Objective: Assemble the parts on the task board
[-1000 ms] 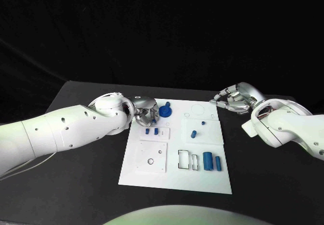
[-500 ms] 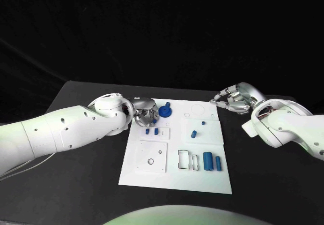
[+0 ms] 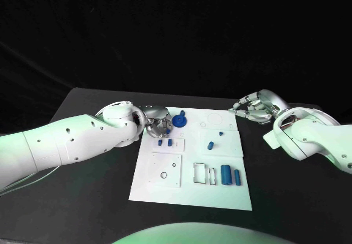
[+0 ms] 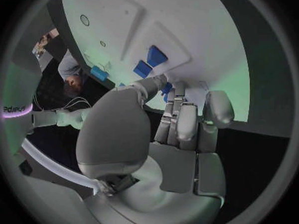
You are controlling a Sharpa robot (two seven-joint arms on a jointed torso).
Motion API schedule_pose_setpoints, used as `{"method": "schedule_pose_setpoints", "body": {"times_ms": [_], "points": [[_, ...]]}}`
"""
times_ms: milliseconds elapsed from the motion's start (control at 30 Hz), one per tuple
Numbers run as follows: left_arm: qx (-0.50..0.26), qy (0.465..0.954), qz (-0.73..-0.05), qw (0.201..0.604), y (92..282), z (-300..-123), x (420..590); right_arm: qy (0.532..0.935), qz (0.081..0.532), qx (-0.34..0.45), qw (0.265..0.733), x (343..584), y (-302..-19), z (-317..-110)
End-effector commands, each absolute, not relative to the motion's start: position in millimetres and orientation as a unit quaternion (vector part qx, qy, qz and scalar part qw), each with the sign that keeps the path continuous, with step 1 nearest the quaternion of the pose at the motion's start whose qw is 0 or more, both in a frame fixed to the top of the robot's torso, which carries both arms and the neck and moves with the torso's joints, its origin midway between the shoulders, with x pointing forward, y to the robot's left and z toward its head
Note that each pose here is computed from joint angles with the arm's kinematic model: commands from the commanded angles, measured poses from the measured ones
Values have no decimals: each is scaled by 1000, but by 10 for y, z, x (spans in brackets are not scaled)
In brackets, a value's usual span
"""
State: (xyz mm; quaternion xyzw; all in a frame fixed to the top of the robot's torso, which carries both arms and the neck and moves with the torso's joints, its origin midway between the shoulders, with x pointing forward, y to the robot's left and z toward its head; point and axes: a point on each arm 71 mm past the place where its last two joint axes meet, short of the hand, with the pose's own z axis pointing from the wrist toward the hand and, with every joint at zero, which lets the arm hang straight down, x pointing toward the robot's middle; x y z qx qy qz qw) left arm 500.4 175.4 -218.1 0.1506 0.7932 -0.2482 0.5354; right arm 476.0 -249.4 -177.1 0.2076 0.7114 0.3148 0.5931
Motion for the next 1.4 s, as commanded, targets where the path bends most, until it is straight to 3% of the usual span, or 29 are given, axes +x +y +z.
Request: {"method": "schedule_pose_setpoints", "body": {"times_ms": [33,1400], "points": [[150,797,-245,531,1754,-2187,4999,715,314,202,591,4757,-2487,-1777],[136,782,-278,541,1756,-2145,4970,715,313,203,591,4762,-2490,-1779]]}}
